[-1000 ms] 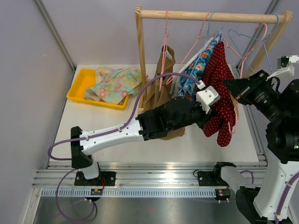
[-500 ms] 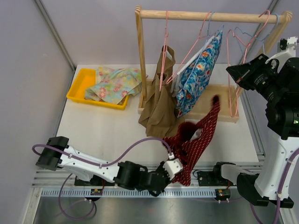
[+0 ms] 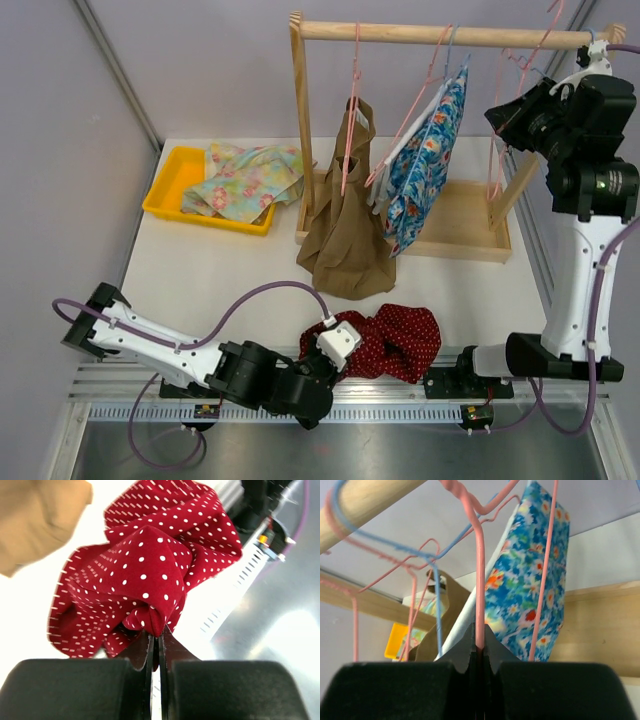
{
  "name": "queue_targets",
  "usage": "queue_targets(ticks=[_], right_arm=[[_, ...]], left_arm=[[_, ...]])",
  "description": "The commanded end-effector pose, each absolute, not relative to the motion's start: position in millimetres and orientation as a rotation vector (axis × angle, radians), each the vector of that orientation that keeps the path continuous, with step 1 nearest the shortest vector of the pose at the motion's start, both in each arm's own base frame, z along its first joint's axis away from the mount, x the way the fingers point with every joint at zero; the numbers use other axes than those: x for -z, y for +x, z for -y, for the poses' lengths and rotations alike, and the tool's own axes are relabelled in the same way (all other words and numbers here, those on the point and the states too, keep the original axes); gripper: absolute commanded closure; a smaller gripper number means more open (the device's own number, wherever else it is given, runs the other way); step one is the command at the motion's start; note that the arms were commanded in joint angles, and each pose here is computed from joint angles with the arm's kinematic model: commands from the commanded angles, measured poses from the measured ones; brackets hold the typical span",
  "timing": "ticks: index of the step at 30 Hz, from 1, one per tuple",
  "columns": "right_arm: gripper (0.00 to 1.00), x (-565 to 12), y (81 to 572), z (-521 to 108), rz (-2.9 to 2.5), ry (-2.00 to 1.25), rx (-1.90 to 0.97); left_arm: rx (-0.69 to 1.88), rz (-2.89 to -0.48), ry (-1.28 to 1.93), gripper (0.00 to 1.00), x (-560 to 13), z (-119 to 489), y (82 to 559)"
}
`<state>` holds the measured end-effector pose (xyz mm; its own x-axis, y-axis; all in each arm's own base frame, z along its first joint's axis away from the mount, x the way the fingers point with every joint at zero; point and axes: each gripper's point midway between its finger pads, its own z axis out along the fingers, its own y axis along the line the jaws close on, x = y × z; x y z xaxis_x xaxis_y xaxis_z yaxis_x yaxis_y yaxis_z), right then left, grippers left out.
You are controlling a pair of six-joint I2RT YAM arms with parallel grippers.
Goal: Remove the skirt from the hanger
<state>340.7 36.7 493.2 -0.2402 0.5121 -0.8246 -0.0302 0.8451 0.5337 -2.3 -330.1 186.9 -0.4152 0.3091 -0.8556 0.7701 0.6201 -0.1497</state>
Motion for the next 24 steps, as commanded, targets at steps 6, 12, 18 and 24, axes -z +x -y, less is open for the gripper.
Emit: queue_targets(ticks=[6, 12, 18, 24], right_arm=[[1.00, -472.9, 385.4, -26.7, -1.761, 0.378, -0.473], [1.00, -452.3, 372.5, -27.6, -1.802, 0.387, -0.468], [0.78, -449.8, 352.8, -19.3, -1.796, 0.415, -0.412], [0.01, -441.3, 337.1, -12.5, -1.793, 0.446, -0.370]], left_arm=[[0.425, -1.854, 0.666, 1.00, -284.0, 279.9, 61.1], [0.265, -1.763, 0.631, 1.00, -352.0, 250.3, 112.9], [0.118, -1.706, 0.398, 1.00, -426.8, 189.6, 197.1], [-0.004, -1.630, 0.179, 1.00, -496.6, 139.4, 277.4]])
